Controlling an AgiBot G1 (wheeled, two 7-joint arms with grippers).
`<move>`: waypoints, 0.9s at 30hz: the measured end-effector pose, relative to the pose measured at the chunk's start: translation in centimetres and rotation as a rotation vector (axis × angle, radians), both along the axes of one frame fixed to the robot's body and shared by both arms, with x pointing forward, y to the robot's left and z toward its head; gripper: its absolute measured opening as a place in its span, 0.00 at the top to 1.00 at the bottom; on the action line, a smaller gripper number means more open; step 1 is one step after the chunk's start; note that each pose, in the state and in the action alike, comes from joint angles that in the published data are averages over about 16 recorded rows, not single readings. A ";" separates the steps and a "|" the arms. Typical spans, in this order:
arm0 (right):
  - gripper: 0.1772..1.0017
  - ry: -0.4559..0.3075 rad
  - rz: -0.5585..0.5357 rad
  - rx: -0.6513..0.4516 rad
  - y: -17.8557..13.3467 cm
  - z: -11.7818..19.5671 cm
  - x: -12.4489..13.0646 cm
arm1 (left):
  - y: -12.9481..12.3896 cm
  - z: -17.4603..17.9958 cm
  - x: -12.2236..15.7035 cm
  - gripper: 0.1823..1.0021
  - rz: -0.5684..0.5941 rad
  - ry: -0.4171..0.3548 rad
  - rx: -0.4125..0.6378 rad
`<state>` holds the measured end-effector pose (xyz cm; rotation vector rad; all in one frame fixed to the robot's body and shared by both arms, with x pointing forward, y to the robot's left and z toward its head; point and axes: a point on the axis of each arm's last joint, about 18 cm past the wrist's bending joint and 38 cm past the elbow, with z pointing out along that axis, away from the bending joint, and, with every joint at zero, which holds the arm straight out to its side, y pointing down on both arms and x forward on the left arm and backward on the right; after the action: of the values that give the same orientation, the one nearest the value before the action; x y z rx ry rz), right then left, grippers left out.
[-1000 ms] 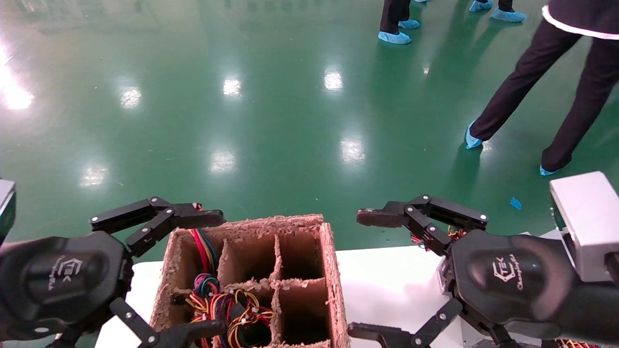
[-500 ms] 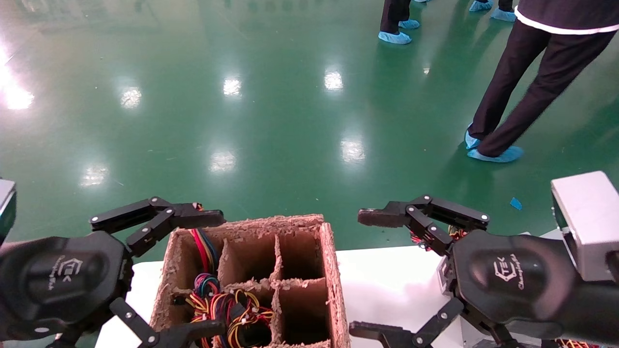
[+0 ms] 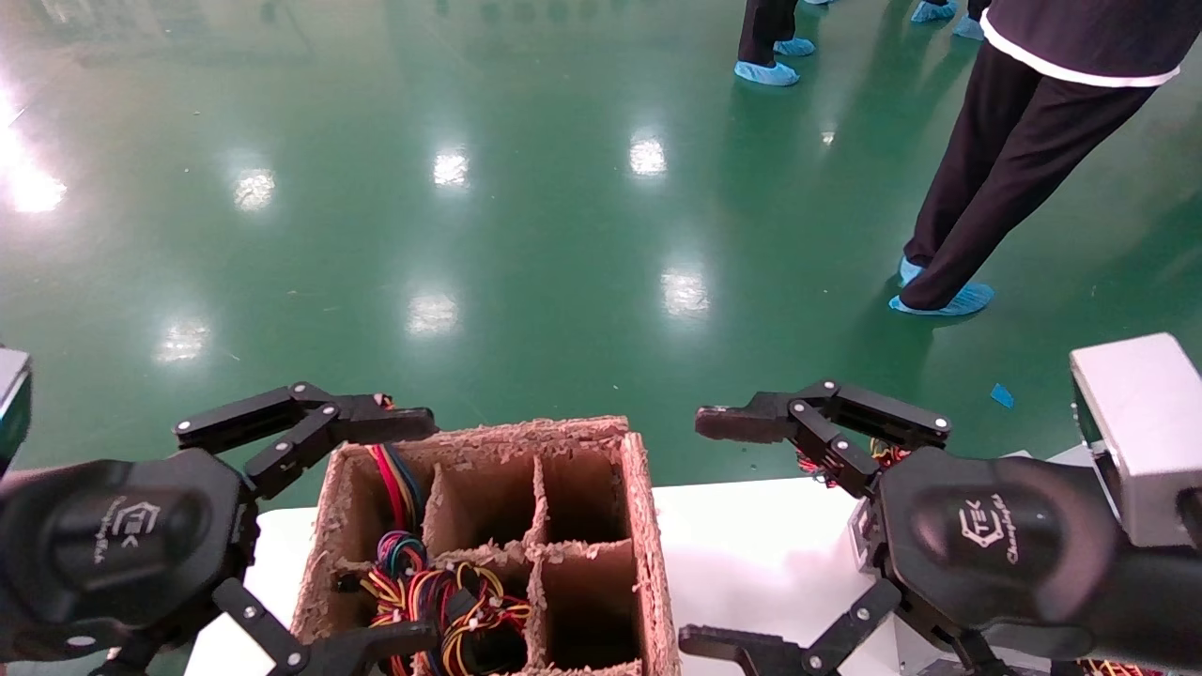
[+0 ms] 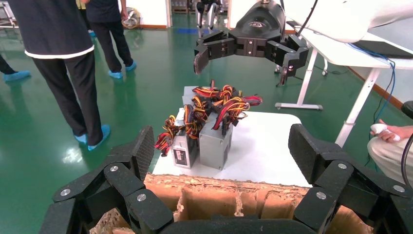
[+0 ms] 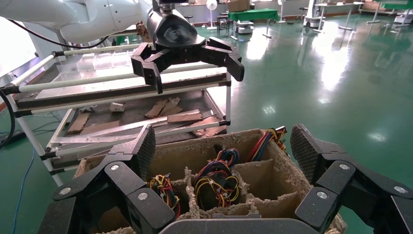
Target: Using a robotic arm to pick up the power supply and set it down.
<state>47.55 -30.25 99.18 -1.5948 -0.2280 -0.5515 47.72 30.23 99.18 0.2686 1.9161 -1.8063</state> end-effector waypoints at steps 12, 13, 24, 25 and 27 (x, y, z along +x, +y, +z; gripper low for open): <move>0.00 0.001 0.000 0.001 0.0 0.0 0.0 | 0.0 0.0 0.0 0.00 0.000 0.000 0.000; 0.00 0.001 0.000 0.001 0.0 0.0 0.0 | 0.0 0.0 0.0 0.00 0.000 0.000 0.000; 0.00 0.001 0.000 0.001 0.0 0.0 0.0 | 0.0 0.0 0.0 0.00 0.000 0.000 0.000; 0.00 0.001 0.000 0.001 0.0 0.0 0.0 | 0.0 0.0 0.0 0.00 0.000 0.000 0.000; 0.00 0.001 0.000 0.001 0.0 0.0 0.0 | 0.0 0.0 0.0 0.00 0.000 0.000 0.000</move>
<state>47.55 -30.27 99.18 -1.5937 -0.2273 -0.5509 47.72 30.23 99.17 0.2685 1.9161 -1.8063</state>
